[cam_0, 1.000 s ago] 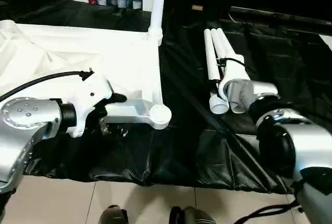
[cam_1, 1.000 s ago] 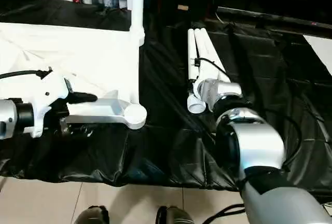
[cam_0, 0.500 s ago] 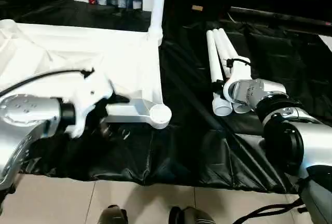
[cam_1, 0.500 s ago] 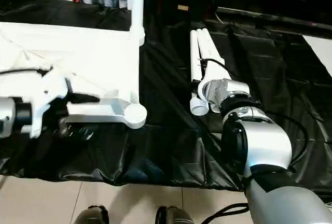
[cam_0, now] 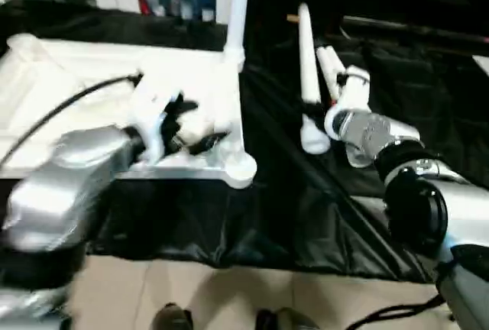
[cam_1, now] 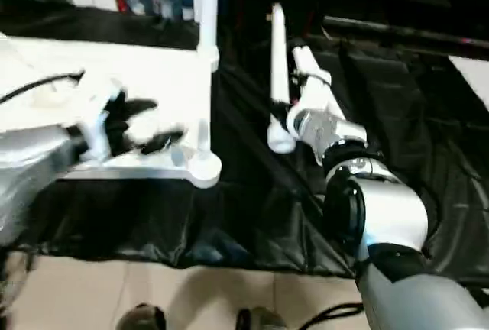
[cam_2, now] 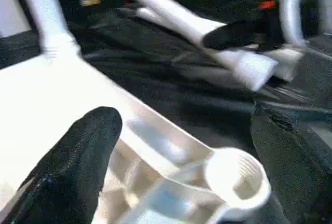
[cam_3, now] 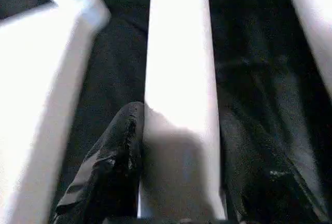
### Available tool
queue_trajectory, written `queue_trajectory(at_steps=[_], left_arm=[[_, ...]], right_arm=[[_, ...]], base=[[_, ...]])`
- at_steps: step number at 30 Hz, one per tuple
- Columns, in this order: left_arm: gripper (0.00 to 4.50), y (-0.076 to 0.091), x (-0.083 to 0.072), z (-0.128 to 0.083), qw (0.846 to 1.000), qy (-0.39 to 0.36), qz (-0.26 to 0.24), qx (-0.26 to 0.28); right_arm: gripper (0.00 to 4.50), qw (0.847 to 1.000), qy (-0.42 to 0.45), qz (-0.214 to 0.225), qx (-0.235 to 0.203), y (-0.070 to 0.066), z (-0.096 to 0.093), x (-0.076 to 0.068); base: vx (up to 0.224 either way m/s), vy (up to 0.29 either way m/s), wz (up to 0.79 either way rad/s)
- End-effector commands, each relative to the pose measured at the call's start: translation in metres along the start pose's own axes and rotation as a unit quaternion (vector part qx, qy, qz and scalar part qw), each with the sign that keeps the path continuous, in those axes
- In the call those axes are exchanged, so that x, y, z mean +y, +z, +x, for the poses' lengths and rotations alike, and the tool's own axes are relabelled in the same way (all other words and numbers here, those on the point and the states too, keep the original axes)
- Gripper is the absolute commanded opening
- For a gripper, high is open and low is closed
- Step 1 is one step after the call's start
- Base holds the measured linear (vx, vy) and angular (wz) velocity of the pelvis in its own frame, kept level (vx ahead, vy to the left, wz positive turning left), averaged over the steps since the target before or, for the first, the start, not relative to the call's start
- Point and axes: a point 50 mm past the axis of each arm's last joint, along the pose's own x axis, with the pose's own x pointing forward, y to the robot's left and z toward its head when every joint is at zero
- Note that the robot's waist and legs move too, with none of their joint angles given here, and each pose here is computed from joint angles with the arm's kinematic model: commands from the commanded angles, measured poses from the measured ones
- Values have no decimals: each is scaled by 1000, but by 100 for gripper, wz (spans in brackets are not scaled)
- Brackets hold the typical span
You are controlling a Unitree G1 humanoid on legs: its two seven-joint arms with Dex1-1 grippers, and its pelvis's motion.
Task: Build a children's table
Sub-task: Pick table leg
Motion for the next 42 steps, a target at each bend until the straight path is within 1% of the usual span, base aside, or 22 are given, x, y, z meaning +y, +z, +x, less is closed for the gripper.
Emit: queue_trajectory(at_steps=[1, 2, 3, 4, 5, 9, 11, 13, 16, 17, 21, 25, 27, 30, 31, 32, 33, 35, 37, 39, 40, 42], left_arm=[[450, 1, 0, 7, 1000, 8, -12, -9], [450, 7, -1, 21, 996, 10, -73, -41], [450, 13, -2, 29, 992, 10, -112, -63], [450, 16, -3, 33, 988, 10, -133, -74], [450, 22, -5, 40, 981, 1, -172, -94], [450, 37, -8, 53, 961, -14, -242, -136], [450, 41, -9, 56, 953, -23, -265, -146], [450, 48, -12, 63, 941, -36, -297, -158], [450, 49, -16, 67, 937, -47, -309, -157], [450, 49, -18, 69, 932, -51, -322, -157], [450, 47, -23, 72, 931, -53, -329, -149], [450, 48, -28, 74, 917, -71, -361, -157], [450, 49, -28, 74, 912, -77, -368, -163], [450, 60, -30, 70, 892, -119, -388, -197], [450, 62, -31, 68, 890, -129, -388, -203], [450, 62, -31, 67, 889, -133, -387, -203], [432, 62, -31, 67, 890, -133, -387, -202], [415, 59, -31, 68, 896, -126, -380, -190], [411, 58, -31, 68, 897, -125, -381, -188], [400, 59, -30, 67, 898, -119, -380, -189], [372, 59, -29, 67, 899, -114, -379, -191], [370, 60, -29, 65, 898, -114, -377, -196]], right_arm=[[184, 999, 30, 3, -40, 14, -3, 3], [184, 994, 83, 12, -65, 18, -4, 8], [184, 990, 115, 15, -79, 20, -6, 11], [184, 987, 132, 17, -87, 21, -7, 12], [184, 980, 173, 24, -98, 20, -11, 15], [184, 963, 245, 22, -107, 14, -23, 19], [184, 960, 260, 21, -105, 12, -29, 20], [183, 952, 286, 18, -106, 9, -41, 23], [183, 940, 322, 14, -111, 4, -54, 28], [183, 932, 345, 12, -113, 1, -61, 31], [183, 919, 379, 6, -106, -9, -71, 35], [183, 899, 429, 8, -86, -21, -84, 44], [183, 896, 437, 9, -79, -23, -88, 46], [183, 891, 449, 5, -57, -31, -92, 52], [183, 890, 453, 4, -52, -33, -93, 53], [183, 889, 456, 3, -49, -33, -93, 55], [183, 888, 458, 3, -47, -34, -94, 55], [183, 888, 458, 1, -45, -34, -93, 57], [183, 888, 458, -1, -44, -34, -92, 57], [183, 890, 453, -2, -43, -34, -91, 58], [183, 893, 449, -3, -43, -33, -90, 58], [183, 894, 445, -5, -43, -33, -90, 58]], base=[[0, 0, 0], [0, 0, 0], [0, 0, 0], [0, 0, 0], [0, 0, 0], [0, 0, 0], [0, 0, 0], [0, 0, 0], [0, 0, 0], [0, 0, 0], [0, 0, 0], [0, 0, 0], [0, 0, 0], [0, 0, 0], [0, 0, 0], [0, 0, 0], [0, 0, 0], [0, 0, 0], [0, 0, 0], [0, 0, 0], [0, 0, 0], [0, 0, 0]])
